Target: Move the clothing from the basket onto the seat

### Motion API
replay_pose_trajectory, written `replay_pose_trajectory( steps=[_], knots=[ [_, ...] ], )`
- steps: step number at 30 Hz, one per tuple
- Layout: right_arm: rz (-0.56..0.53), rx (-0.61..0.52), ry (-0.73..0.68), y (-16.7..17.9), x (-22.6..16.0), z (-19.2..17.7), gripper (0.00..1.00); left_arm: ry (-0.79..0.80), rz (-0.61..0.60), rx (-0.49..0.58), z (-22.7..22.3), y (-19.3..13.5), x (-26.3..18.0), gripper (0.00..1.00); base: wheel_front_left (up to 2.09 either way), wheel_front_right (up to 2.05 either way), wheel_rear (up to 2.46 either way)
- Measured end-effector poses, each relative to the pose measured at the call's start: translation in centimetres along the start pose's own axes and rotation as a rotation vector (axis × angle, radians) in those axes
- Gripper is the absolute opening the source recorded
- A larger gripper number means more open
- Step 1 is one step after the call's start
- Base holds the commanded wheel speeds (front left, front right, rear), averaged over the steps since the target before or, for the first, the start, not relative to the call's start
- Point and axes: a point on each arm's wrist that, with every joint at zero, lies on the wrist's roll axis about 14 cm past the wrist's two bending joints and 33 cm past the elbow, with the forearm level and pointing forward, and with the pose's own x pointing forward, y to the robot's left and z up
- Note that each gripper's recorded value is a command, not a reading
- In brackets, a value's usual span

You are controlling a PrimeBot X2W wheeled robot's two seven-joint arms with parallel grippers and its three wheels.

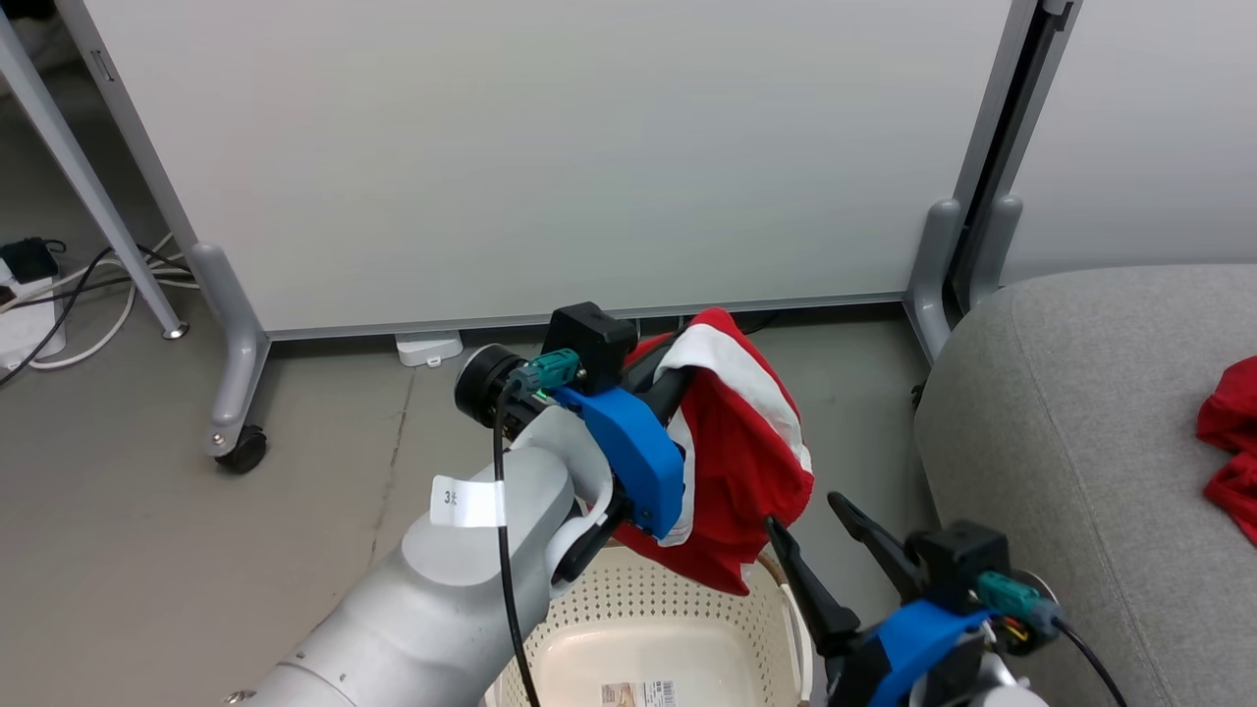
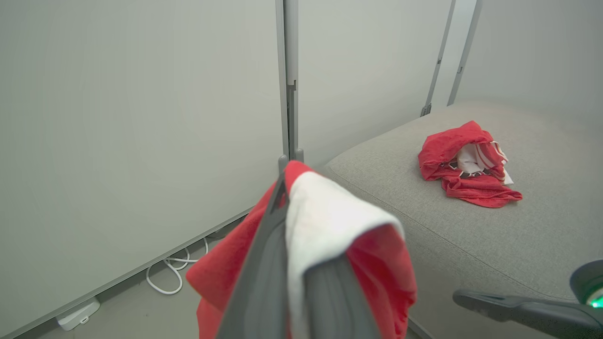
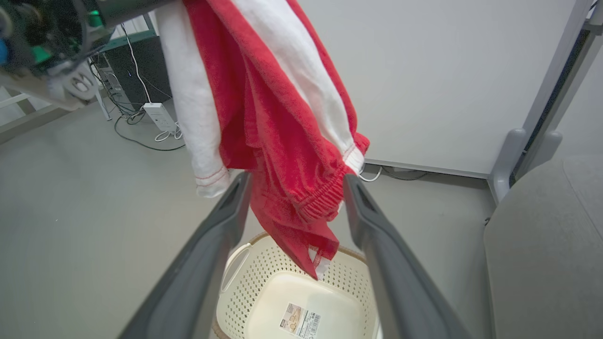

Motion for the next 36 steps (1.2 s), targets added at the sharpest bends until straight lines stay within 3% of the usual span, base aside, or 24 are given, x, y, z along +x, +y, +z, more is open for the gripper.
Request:
replay_pose_trajectory(
  steps=[12, 27, 28, 29, 30, 31, 36],
  knots=[
    [0.067, -0.081, 0.049, 0.5, 4.7, 0.1, 1.00, 0.029, -0.036, -0.018, -1.3, -1.0, 0.3, 0.00, 0.00, 0.00, 0.00],
    [0.050, -0.134, 0.066, -1.2, 7.2, 0.1, 1.00, 0.051, -0.064, -0.023, -1.9, -2.0, 0.6, 0.00, 0.00, 0.00, 0.00],
    [0.050, -0.133, 0.070, -1.2, 7.2, -0.1, 0.89, 0.051, -0.065, -0.024, -1.9, -2.1, 0.6, 0.00, 0.00, 0.00, 0.00],
    [0.050, -0.128, 0.070, -1.2, 7.2, -0.1, 0.47, 0.052, -0.066, -0.022, -1.9, -2.2, 0.6, 0.00, 0.00, 0.00, 0.00],
    [0.052, -0.119, 0.069, -1.2, 7.2, -0.1, 0.28, 0.052, -0.067, -0.021, -2.0, -2.2, 0.6, 0.00, 0.00, 0.00, 0.00],
    [0.053, -0.110, 0.068, -1.1, 7.2, -0.2, 0.02, 0.053, -0.068, -0.024, -1.9, -2.3, 0.6, 0.00, 0.00, 0.00, 0.00],
    [0.061, -0.099, 0.064, -0.9, 7.1, -0.2, 0.00, 0.050, -0.073, -0.018, -1.8, -2.5, 0.7, 0.00, 0.00, 0.00, 0.00]
  ],
)
